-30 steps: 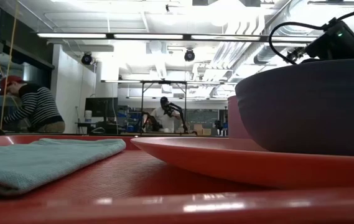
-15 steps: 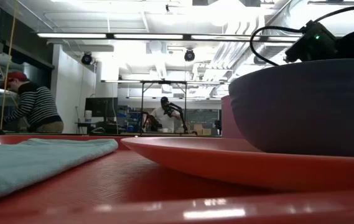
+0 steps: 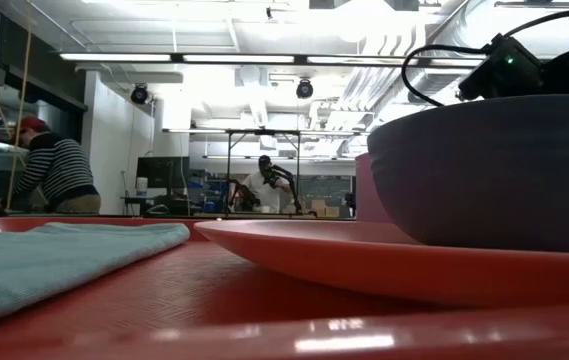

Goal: Set up tray
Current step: Adjust the red serving tray on the table

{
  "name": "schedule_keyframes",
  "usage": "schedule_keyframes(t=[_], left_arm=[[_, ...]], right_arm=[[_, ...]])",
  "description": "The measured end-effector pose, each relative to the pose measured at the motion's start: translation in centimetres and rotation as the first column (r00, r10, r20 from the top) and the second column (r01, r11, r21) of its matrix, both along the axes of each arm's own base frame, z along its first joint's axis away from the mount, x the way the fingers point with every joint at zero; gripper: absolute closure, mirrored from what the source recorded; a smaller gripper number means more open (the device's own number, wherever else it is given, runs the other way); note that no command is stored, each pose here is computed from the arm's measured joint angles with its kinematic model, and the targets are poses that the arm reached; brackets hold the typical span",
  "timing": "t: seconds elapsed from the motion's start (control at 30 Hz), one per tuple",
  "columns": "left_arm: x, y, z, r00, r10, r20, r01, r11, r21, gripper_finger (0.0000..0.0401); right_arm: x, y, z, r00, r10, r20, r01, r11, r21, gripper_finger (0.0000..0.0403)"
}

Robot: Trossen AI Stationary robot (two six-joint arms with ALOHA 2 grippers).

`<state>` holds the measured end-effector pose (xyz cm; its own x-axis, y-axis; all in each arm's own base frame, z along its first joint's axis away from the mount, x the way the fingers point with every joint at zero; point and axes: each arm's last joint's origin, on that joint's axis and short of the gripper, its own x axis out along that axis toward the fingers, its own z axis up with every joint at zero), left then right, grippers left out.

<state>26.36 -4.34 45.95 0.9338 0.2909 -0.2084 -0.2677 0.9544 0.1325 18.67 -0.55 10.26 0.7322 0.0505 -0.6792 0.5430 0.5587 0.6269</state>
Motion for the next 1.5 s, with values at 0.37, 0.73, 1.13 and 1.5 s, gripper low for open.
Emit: schedule_keyframes(t=[0.37,0.73,1.13,1.5], left_arm=[[0.0,0.0,-0.1,1.0,0.0,-0.014,0.0,1.0,0.002,0.0201],[0.0,0.0,-0.2,1.0,0.001,-0.02,0.0,1.0,0.001,0.0201],[-0.1,0.0,-0.4,0.999,0.0,-0.043,0.0,1.0,0.006,0.0201],[-0.4,0.1,-1.4,0.991,0.021,-0.13,-0.026,0.999,-0.037,0.0201]], right_arm=[[0.0,-0.4,0.0,0.996,-0.084,-0.002,0.084,0.996,-0.004,0.0382],[0.1,-1.6,0.3,0.967,-0.251,0.049,0.253,0.966,-0.045,0.0395],[-0.1,-3.1,0.4,0.914,-0.399,0.067,0.404,0.913,-0.066,0.0395],[-0.6,-5.5,0.5,0.844,-0.529,0.091,0.536,0.842,-0.069,0.0395]])
